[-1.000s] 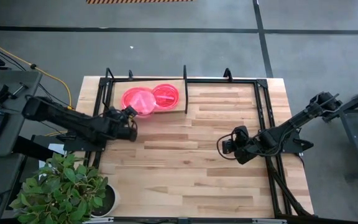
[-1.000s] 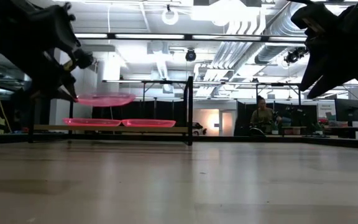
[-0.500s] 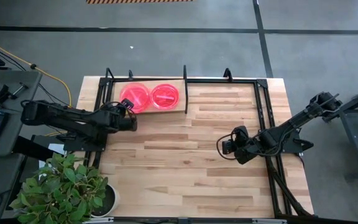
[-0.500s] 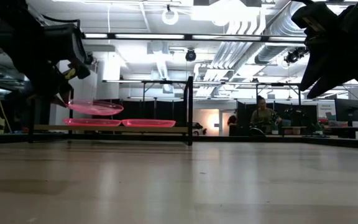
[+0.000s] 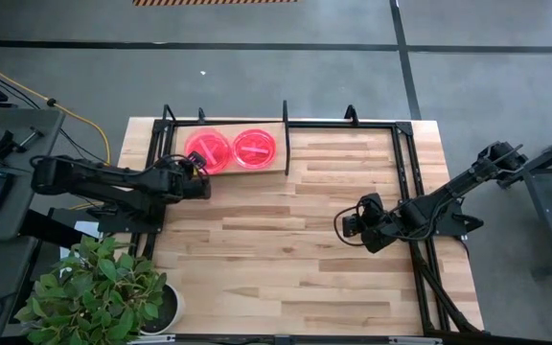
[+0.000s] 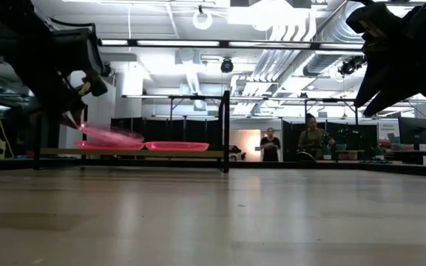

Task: Place and stack plates onto a shelf
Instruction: Stack the pink plate on top of the pink plate on the shelf, then return to Home Position

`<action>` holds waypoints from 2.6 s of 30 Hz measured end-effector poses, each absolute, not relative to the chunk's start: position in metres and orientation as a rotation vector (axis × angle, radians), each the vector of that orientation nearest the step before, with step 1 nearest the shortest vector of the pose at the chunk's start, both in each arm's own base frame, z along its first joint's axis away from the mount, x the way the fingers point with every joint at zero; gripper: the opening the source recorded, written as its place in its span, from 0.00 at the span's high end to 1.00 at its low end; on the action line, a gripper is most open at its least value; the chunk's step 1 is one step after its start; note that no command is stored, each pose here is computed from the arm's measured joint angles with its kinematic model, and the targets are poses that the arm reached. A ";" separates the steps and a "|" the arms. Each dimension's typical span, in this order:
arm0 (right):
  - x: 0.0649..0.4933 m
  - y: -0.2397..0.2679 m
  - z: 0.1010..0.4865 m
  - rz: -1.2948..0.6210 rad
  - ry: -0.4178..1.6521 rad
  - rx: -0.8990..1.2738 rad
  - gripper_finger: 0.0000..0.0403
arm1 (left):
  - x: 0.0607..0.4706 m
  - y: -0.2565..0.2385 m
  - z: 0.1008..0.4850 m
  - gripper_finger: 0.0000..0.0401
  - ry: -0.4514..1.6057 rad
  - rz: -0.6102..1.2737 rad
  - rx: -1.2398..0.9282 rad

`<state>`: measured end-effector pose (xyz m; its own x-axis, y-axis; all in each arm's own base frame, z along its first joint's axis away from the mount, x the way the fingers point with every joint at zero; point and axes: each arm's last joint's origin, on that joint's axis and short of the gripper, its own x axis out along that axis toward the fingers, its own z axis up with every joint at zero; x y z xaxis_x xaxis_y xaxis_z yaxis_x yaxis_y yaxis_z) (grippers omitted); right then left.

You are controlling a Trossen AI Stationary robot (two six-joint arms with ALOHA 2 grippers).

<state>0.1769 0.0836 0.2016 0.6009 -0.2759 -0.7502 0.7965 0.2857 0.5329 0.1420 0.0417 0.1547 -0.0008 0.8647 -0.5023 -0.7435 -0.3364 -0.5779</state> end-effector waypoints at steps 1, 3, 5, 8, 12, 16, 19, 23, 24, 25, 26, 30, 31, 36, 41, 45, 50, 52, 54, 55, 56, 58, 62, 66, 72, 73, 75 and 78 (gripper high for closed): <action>0.177 0.084 0.202 -0.776 0.590 1.050 0.82 | 0.142 0.042 0.155 0.97 -0.162 1.647 -0.968; 0.177 0.084 0.202 -0.775 0.589 1.053 0.82 | 0.141 0.041 0.158 0.94 -0.142 1.635 -0.954; 0.177 0.084 0.202 -0.775 0.588 1.054 0.82 | 0.140 0.041 0.160 0.90 -0.112 1.620 -0.938; 0.177 0.084 0.202 -0.776 0.585 1.053 0.82 | 0.137 0.041 0.165 0.84 -0.067 1.593 -0.929; 0.177 0.083 0.202 -0.778 0.569 1.051 0.82 | 0.133 0.040 0.173 0.76 -0.053 1.552 -0.919; 0.178 0.083 0.202 -0.779 0.563 1.051 0.82 | 0.129 0.039 0.179 0.70 0.040 1.491 -0.906; 0.178 0.084 0.203 -0.776 0.560 1.054 0.82 | 0.127 0.037 0.183 0.68 0.080 1.436 -0.931; 0.180 0.085 0.204 -0.759 0.547 1.072 0.82 | 0.132 0.033 0.194 0.67 0.097 1.257 -1.002; 0.181 0.085 0.204 -0.750 0.542 1.076 0.82 | 0.136 0.032 0.198 0.67 0.116 1.181 -1.001; 0.182 0.086 0.205 -0.737 0.537 1.078 0.82 | 0.140 0.030 0.203 0.67 0.127 1.096 -0.995; 0.183 0.087 0.206 -0.721 0.531 1.078 0.82 | 0.145 0.027 0.208 0.67 0.134 0.992 -0.986; 0.192 0.091 0.213 -0.600 0.498 1.039 0.82 | 0.164 0.013 0.237 0.67 0.070 0.539 -0.921; 0.194 0.093 0.216 -0.559 0.483 1.022 0.82 | 0.168 0.008 0.246 0.67 0.028 0.434 -0.896; 0.210 0.098 0.235 -0.354 0.350 0.930 0.82 | 0.174 -0.013 0.280 0.71 -0.178 0.046 -0.670; 0.222 0.096 0.257 -0.223 0.172 0.809 0.82 | 0.170 -0.023 0.288 0.90 -0.233 -0.010 -0.490; 0.228 0.091 0.273 -0.198 0.078 0.735 0.82 | 0.162 -0.024 0.293 0.98 -0.269 -0.020 -0.421; 0.235 0.084 0.298 -0.207 0.026 0.653 0.82 | 0.148 -0.024 0.296 1.00 -0.249 -0.055 -0.339; 0.237 0.082 0.308 -0.213 0.011 0.621 0.82 | 0.143 -0.023 0.292 1.00 -0.192 -0.058 -0.311; 0.239 0.079 0.317 -0.221 0.004 0.591 0.82 | 0.138 -0.022 0.287 1.00 -0.133 -0.051 -0.288; 0.239 0.078 0.321 -0.225 0.000 0.578 0.82 | 0.136 -0.022 0.286 1.00 -0.114 -0.048 -0.274; 0.240 0.077 0.325 -0.228 -0.002 0.564 0.82 | 0.134 -0.021 0.285 1.00 -0.107 -0.046 -0.259; 0.241 0.075 0.331 -0.239 0.000 0.543 0.82 | 0.130 -0.021 0.285 1.00 -0.116 -0.053 -0.231; 0.241 0.072 0.338 -0.255 0.014 0.551 0.82 | 0.124 -0.020 0.269 1.00 -0.178 -0.094 -0.208; 0.241 0.072 0.340 -0.267 0.031 0.616 0.82 | 0.116 -0.017 0.243 1.00 -0.259 -0.087 -0.225; 0.240 0.071 0.339 -0.284 0.056 0.691 0.82 | 0.103 -0.010 0.212 1.00 -0.327 -0.081 -0.291; 0.240 0.071 0.339 -0.284 0.054 0.704 0.82 | 0.102 -0.010 0.209 1.00 -0.334 -0.085 -0.303; 0.240 0.071 0.339 -0.285 0.051 0.721 0.82 | 0.099 -0.009 0.204 1.00 -0.358 -0.096 -0.313; 0.240 0.072 0.339 -0.278 0.053 0.723 0.82 | 0.097 -0.008 0.198 1.00 -0.307 -0.089 -0.307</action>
<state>0.2403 0.0717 0.3392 0.9618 -0.2330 -0.1436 0.2695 0.7148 0.6453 0.0972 -0.0080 0.1978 0.9496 -0.0400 0.3108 0.1329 0.9496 -0.2840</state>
